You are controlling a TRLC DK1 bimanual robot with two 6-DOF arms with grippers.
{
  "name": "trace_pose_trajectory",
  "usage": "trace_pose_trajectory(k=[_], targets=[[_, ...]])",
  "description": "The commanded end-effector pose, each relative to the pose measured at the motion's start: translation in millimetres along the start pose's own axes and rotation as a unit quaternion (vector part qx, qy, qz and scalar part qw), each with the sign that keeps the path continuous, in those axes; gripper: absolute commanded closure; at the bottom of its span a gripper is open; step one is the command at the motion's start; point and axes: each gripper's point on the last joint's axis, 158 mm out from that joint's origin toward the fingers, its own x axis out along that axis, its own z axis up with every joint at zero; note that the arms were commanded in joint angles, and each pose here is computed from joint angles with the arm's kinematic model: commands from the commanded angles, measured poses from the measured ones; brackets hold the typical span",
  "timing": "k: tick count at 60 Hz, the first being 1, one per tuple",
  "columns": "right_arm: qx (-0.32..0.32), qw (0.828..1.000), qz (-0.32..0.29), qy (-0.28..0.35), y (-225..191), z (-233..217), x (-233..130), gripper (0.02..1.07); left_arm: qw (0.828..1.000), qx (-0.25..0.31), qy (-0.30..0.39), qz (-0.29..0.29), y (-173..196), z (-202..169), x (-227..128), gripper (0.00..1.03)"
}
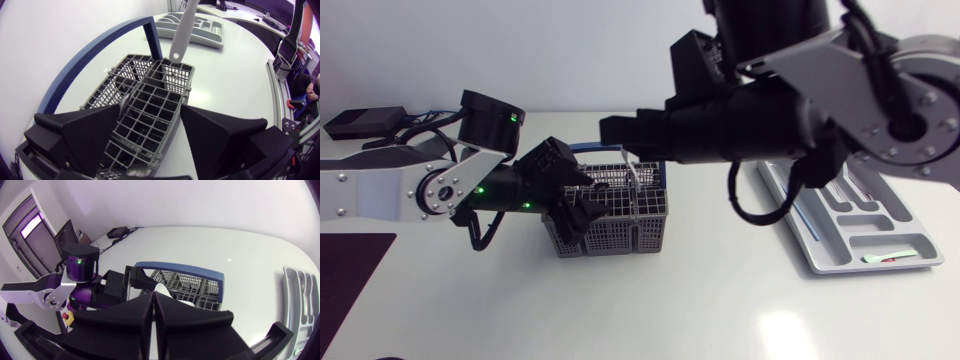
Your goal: Unload the cutlery basket into the drawer organizer.
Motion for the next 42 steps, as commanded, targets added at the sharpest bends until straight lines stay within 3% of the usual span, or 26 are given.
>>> trace_pose_trajectory(k=[1,14,31,42], targets=[[0.004,1.000,0.006,-0.027,1.0,28.3,-30.8,1.01,1.000,0.012,-0.010,0.006,1.3,16.7,-9.9,0.05],[0.003,0.999,-0.043,-0.004,-40.0,26.7,-81.8,1.01,1.000,0.010,0.011,0.000,-5.7,19.6,-20.3,0.05],[0.013,0.982,-0.171,0.080,-175.3,-34.5,-130.1,1.01,1.000,0.007,0.028,-0.001,-13.7,13.2,-28.3,0.05],[0.011,0.969,-0.228,0.093,-250.5,-63.3,-161.3,1.01,0.999,0.016,0.035,-0.002,-21.2,14.3,-26.2,0.05]])
